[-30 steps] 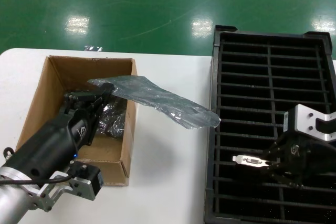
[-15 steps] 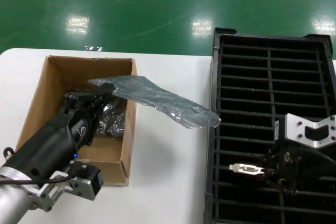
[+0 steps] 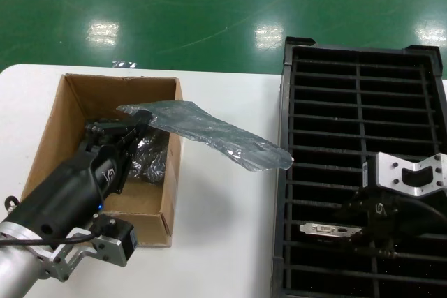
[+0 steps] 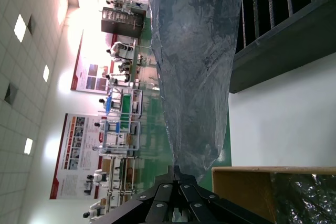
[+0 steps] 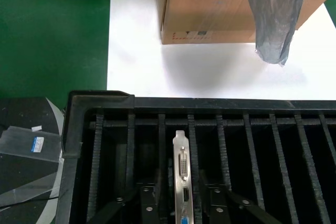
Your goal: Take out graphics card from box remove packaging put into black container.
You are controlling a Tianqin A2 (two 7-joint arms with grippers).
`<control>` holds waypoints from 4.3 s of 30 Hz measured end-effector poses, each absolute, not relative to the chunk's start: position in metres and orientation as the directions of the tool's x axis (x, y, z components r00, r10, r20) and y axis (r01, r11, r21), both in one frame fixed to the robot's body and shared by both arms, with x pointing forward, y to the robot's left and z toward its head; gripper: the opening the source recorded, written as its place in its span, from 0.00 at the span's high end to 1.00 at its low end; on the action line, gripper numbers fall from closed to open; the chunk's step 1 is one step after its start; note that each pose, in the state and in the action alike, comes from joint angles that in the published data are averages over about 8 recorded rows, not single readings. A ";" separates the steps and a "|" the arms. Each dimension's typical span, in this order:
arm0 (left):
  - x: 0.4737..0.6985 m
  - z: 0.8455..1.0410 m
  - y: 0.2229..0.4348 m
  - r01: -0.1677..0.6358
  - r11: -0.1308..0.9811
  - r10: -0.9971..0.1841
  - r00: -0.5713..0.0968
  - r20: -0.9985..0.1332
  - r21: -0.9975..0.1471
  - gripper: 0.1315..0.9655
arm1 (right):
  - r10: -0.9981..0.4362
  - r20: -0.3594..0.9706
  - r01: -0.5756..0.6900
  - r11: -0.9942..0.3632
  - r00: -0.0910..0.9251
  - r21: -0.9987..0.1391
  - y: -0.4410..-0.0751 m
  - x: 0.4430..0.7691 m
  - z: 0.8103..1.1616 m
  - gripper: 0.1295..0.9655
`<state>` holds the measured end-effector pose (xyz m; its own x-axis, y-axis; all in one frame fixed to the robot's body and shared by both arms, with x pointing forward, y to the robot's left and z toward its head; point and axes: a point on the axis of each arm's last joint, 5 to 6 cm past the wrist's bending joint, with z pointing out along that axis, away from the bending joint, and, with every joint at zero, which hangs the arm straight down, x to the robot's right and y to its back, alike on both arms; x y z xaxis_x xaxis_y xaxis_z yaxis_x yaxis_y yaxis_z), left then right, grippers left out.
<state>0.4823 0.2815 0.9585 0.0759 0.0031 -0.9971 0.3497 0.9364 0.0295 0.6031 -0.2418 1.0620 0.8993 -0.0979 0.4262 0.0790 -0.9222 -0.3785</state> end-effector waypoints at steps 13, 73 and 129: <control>0.482 0.958 0.281 0.350 0.936 0.003 0.076 -0.997 0.030 0.99 | -0.120 0.486 0.109 -0.902 0.866 -0.418 -0.248 0.585 1.083 0.65; 0.547 0.900 0.238 -0.451 0.174 -0.928 -0.372 0.007 -0.876 0.96 | -0.144 0.520 0.120 -0.890 0.842 -0.441 -0.252 0.579 1.088 0.00; 0.504 0.988 0.260 0.308 0.529 -0.739 -0.291 -0.608 -0.790 0.03 | -0.252 0.544 0.244 -0.693 0.800 -0.678 -0.238 0.581 1.044 0.00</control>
<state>0.5042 0.2603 0.9880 -0.2910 -0.7387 -0.6080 0.3083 0.5292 -0.7905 0.5808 -0.2376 1.0437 0.8002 -0.2517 0.5443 0.2435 -0.6931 -0.6785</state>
